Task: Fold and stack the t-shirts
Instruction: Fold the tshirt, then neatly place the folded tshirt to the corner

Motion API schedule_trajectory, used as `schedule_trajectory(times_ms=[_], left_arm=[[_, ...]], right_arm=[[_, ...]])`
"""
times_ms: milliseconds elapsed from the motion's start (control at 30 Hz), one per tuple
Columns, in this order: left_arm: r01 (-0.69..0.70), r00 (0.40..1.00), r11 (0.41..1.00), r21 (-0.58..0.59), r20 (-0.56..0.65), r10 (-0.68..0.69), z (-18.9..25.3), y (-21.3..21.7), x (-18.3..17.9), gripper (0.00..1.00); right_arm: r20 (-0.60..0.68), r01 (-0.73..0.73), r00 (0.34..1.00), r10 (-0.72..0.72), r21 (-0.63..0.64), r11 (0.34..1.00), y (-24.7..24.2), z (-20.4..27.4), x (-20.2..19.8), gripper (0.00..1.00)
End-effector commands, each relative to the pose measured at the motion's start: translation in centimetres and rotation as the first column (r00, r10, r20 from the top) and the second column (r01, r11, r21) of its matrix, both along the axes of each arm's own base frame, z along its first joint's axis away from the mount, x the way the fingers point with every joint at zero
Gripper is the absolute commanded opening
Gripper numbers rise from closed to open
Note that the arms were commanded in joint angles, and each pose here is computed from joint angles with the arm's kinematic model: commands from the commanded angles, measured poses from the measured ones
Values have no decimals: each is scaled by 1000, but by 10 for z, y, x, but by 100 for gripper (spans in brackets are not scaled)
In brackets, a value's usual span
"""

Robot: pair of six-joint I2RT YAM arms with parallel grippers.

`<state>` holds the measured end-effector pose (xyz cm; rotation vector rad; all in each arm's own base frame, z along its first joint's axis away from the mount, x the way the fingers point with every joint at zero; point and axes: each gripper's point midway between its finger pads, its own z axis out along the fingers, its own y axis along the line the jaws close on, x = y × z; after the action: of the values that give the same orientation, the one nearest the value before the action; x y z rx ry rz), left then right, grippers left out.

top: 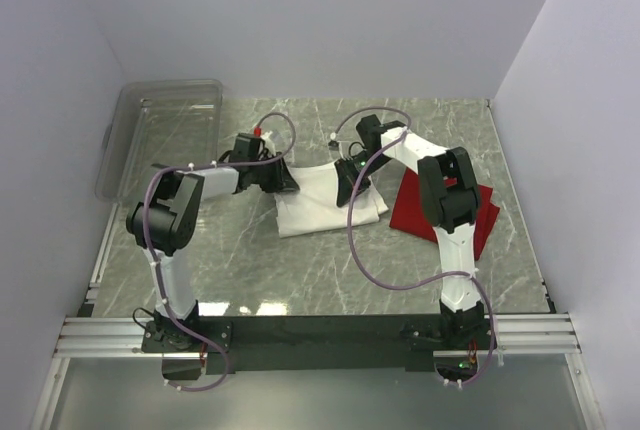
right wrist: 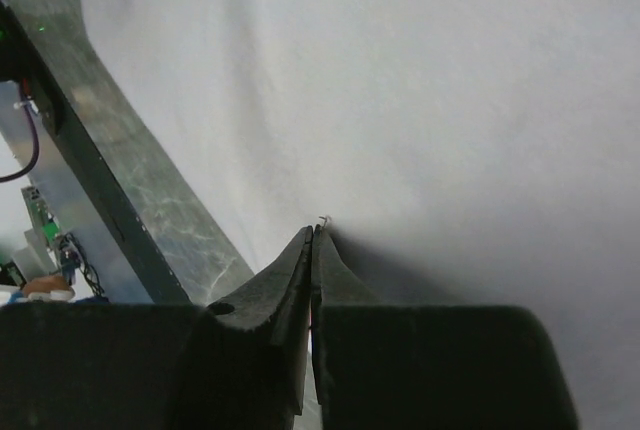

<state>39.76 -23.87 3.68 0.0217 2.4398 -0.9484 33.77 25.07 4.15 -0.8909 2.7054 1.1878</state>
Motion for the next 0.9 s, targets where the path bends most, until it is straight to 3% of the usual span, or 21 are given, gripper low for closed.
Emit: schedule_trajectory(times_ms=[0, 233, 500, 667, 867], left_arm=[[-2, 1000, 1000, -15, 16, 2, -4, 18, 22, 27], [34, 999, 999, -17, 24, -34, -18, 34, 38, 29], [114, 967, 992, -50, 235, -100, 68, 25, 52, 43], [140, 940, 986, -85, 323, -105, 114, 24, 28, 47], [177, 961, 974, -141, 238, -141, 95, 18, -11, 45]], right_arm=[[5, 61, 998, -60, -71, 996, -13, -13, 11, 6], [1, 66, 998, -66, -73, 995, -20, -13, 11, 6], [50, 1, 999, -6, 94, 996, -10, 45, 18, 6], [115, 79, 989, -94, 128, 989, -11, 69, 61, 6], [94, 211, 972, -214, 35, 977, -10, 40, 103, 6]])
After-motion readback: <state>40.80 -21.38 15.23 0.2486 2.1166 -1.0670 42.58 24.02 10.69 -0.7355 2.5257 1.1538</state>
